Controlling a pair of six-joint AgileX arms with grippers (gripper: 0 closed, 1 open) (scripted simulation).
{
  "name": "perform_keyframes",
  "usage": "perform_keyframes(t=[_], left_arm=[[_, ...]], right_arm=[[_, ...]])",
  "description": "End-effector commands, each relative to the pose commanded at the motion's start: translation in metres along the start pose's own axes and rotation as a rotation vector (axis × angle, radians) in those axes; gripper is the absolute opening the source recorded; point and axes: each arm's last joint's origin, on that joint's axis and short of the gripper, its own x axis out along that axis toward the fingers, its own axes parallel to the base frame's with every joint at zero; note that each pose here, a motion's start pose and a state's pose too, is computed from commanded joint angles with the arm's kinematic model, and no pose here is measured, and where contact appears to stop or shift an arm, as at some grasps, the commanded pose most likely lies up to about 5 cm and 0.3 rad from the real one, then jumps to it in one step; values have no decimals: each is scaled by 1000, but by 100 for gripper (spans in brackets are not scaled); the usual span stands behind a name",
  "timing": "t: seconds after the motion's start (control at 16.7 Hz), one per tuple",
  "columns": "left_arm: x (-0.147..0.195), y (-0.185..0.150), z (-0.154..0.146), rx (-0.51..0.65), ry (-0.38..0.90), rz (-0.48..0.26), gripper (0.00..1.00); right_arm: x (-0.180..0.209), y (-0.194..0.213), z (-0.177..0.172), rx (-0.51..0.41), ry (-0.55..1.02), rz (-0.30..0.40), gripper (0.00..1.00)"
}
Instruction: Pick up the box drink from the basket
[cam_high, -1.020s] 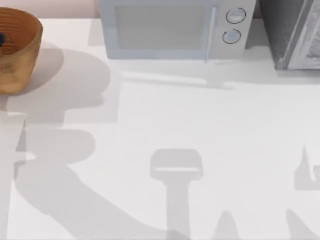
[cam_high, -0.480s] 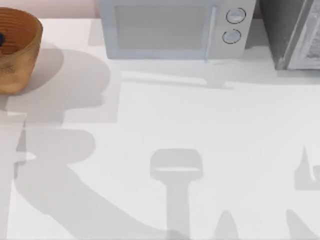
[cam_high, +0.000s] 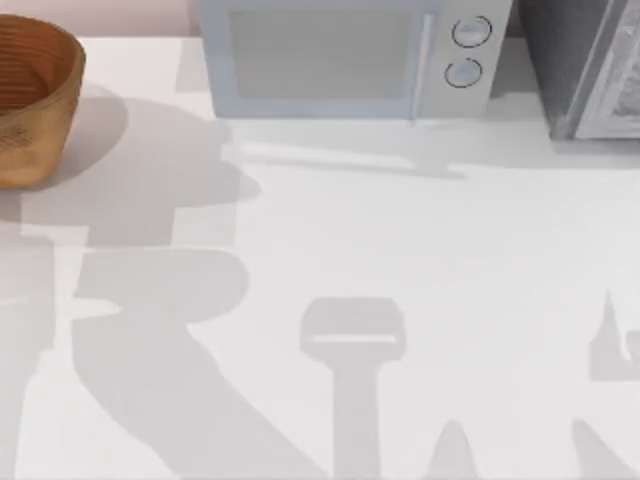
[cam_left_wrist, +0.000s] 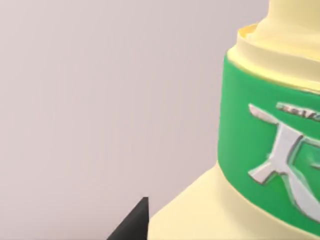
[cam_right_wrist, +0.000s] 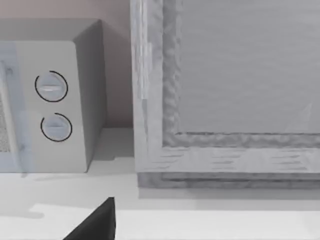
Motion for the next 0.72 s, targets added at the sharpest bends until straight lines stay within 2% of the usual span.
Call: perform_keyframes(t=[0.42, 0.72], left_arm=[[-6, -2, 79, 7, -14, -2, 0], [-9, -3, 93, 8, -17, -2, 0]], right_arm=[[0, 0, 0, 0, 0, 0, 100], [0, 0, 0, 0, 0, 0, 100]])
